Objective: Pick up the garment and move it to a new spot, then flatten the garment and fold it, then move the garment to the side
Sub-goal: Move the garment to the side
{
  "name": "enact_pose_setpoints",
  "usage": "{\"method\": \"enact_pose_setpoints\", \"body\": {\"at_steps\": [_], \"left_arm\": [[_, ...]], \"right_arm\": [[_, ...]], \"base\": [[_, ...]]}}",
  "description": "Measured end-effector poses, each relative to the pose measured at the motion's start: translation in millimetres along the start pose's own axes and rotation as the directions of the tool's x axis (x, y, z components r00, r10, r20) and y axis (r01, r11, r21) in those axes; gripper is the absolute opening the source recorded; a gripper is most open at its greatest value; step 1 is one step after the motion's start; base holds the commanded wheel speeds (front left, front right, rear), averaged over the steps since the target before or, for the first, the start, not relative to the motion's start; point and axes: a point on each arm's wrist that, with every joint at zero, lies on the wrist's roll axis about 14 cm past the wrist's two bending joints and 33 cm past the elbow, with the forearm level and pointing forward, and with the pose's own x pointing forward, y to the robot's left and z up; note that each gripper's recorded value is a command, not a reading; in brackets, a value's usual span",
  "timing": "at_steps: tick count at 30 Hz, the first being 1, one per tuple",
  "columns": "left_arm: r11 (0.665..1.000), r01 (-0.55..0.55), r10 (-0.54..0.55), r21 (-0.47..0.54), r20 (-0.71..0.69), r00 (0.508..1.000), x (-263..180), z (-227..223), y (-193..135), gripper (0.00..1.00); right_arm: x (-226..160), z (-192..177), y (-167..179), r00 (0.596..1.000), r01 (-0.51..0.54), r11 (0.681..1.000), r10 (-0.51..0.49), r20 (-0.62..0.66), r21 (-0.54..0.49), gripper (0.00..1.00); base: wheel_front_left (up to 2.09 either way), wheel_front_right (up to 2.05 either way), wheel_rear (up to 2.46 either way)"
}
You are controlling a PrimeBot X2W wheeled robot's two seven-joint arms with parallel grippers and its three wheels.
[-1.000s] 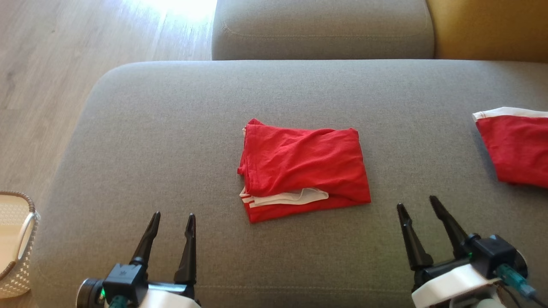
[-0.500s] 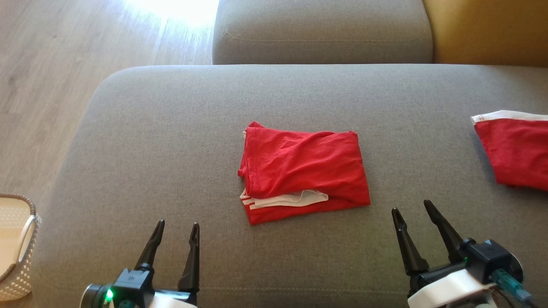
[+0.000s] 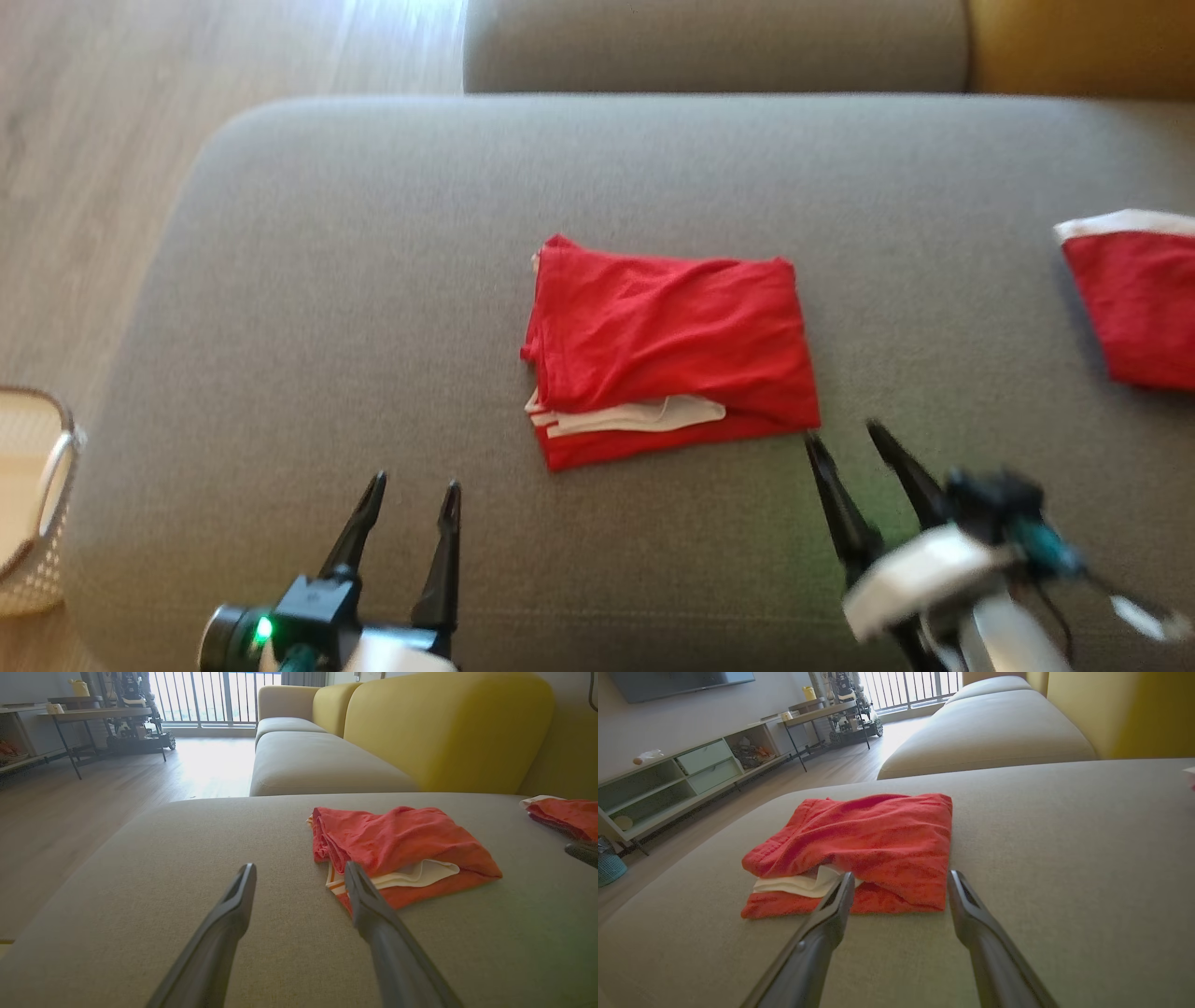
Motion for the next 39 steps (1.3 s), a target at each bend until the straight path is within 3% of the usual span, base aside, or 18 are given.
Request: {"method": "enact_pose_setpoints", "body": {"at_steps": [5, 14, 27, 28, 29, 31, 39], "left_arm": [[1.0, 0.015, -0.015, 0.002, 0.0, 1.0, 17.6, 0.7, -0.5, 1.0], [1.0, 0.017, -0.017, -0.002, -0.04, 0.999, 27.6, -11.1, 0.9, 1.0], [1.0, 0.031, -0.031, 0.0, -0.049, 0.998, 33.0, -14.0, -1.0, 1.0], [0.999, 0.033, -0.033, 0.0, -0.048, 0.998, 33.1, -13.7, -1.5, 1.0], [0.999, 0.034, -0.034, 0.0, -0.047, 0.998, 33.3, -13.4, -1.9, 1.0], [0.999, 0.038, -0.038, 0.0, -0.044, 0.998, 33.7, -12.5, -3.0, 1.0], [0.998, 0.058, -0.058, 0.007, -0.028, 0.998, 36.0, -8.2, -8.2, 1.0]], "right_arm": [[46.7, -6.2, 3.2, 0.999, -0.014, 0.997, 0.018, -0.047, 0.079, 1.0], [96.1, -28.2, -17.9, 0.976, 0.084, 0.963, -0.028, -0.216, 0.255, 1.0], [102.7, -53.2, -19.1, 0.936, 0.132, 0.936, -0.01, -0.352, 0.326, 1.0], [103.1, -53.2, -17.0, 0.934, 0.127, 0.937, -0.002, -0.356, 0.326, 0.82], [102.9, -54.0, -14.7, 0.932, 0.121, 0.938, 0.006, -0.363, 0.326, 0.49], [101.4, -55.6, -11.5, 0.929, 0.112, 0.941, 0.016, -0.371, 0.32, 0.0], [94.2, -50.0, -21.1, 0.939, 0.107, 0.958, -0.009, -0.343, 0.267, 0.0]], "base": [[0.0, 0.0, 0.0], [0.0, 0.0, 0.0], [0.0, 0.0, 0.0], [0.0, 0.0, 0.0], [0.0, 0.0, 0.0], [0.0, 0.0, 0.0], [0.0, 0.0, 0.0]]}}
